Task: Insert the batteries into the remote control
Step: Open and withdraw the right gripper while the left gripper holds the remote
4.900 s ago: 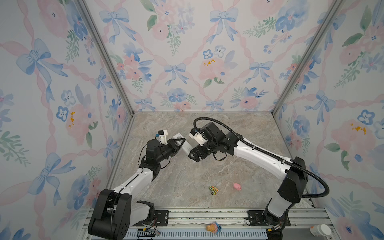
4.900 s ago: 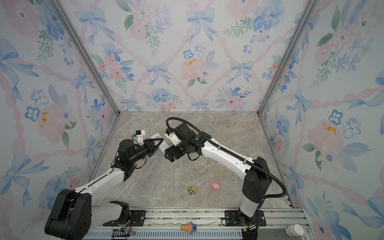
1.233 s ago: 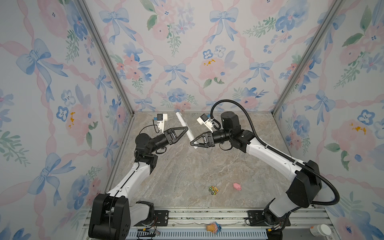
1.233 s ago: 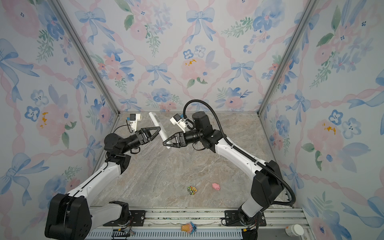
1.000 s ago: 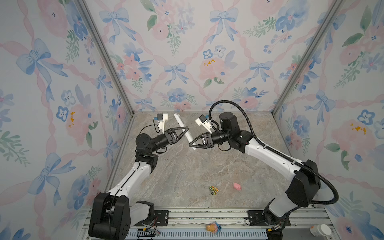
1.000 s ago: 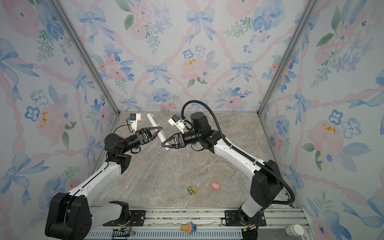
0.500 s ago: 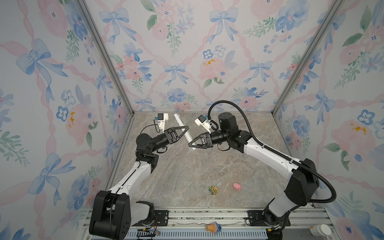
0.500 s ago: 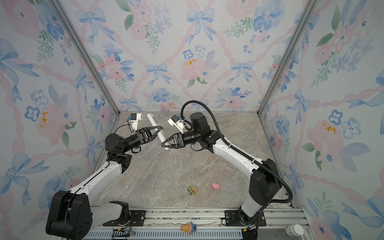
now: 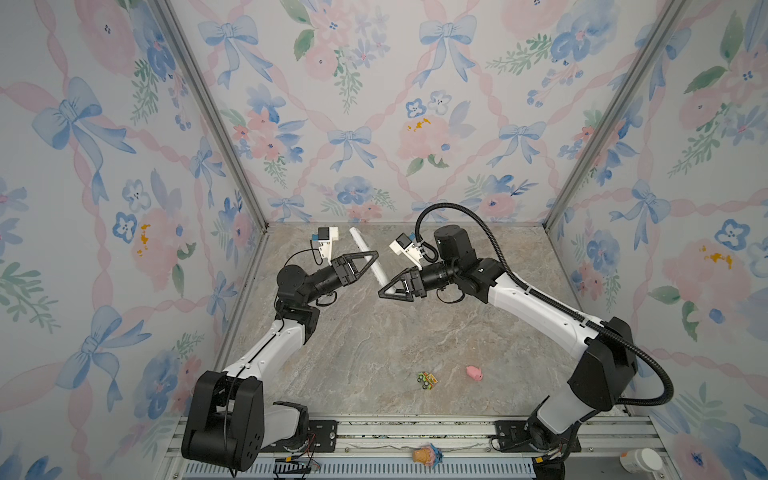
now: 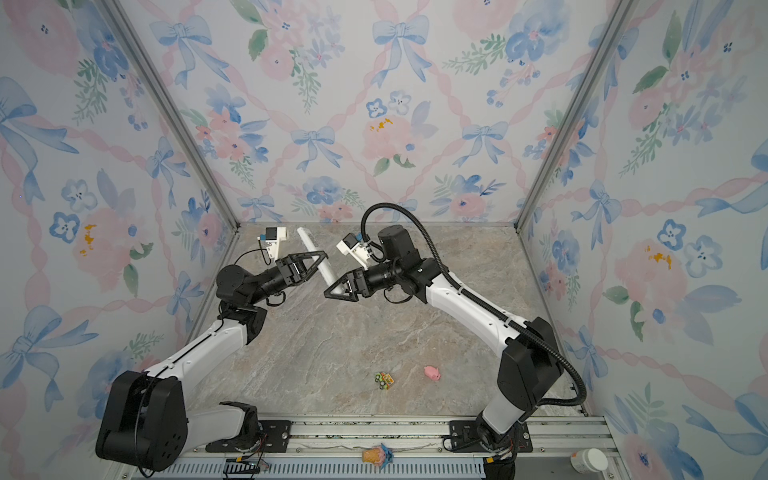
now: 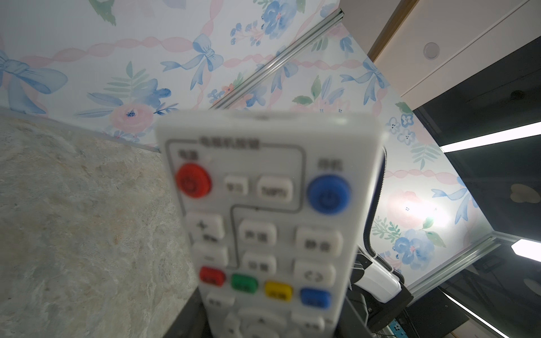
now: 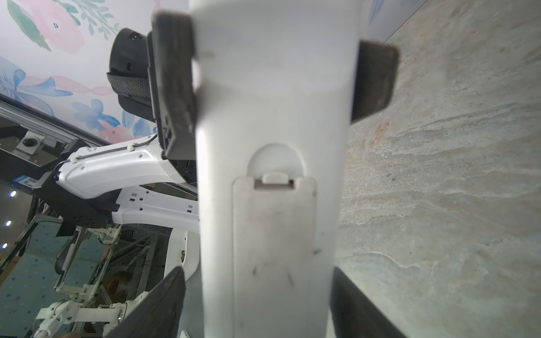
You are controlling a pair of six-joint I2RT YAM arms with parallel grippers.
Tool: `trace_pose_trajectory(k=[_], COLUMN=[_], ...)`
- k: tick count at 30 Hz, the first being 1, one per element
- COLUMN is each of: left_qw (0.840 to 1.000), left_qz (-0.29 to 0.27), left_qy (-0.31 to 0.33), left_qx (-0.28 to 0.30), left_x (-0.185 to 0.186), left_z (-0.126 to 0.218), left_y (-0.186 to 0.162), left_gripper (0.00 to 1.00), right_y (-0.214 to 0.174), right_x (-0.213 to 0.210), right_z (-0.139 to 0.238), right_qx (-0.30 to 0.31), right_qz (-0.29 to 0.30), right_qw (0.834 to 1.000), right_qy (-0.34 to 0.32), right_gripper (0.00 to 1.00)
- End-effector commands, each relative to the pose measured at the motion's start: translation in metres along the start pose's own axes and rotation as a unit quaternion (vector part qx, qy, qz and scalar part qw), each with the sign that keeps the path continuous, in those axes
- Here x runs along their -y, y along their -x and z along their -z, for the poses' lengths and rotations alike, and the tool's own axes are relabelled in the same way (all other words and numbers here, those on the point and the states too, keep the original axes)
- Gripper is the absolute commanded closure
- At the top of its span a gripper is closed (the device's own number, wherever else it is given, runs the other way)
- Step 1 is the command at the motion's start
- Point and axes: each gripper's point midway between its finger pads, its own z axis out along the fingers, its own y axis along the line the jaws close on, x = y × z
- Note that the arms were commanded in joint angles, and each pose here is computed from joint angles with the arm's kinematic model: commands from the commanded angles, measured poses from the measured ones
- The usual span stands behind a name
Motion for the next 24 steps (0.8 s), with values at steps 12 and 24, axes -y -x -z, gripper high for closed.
trace_pose_trajectory(k=[12, 24], left_qw=[0.996, 0.976], left_qz=[-0.019, 0.007], left_qy=[0.073, 0.213], left_qx=[0.039, 0.038], left_x=[-0.028, -0.074], left_z=[0.006, 0.025], left_y=[0.015, 0.012], left_gripper=[1.0, 1.0], right_y=[0.003, -0.007], right_x=[0.033, 0.06], right_z=[0.034, 0.075], right_qx=[-0.01, -0.016], right_qz=[0.066, 0.087], right_qw=[0.981, 0.942], right_qy=[-0.18, -0.323], right_gripper=[0.03, 0.03])
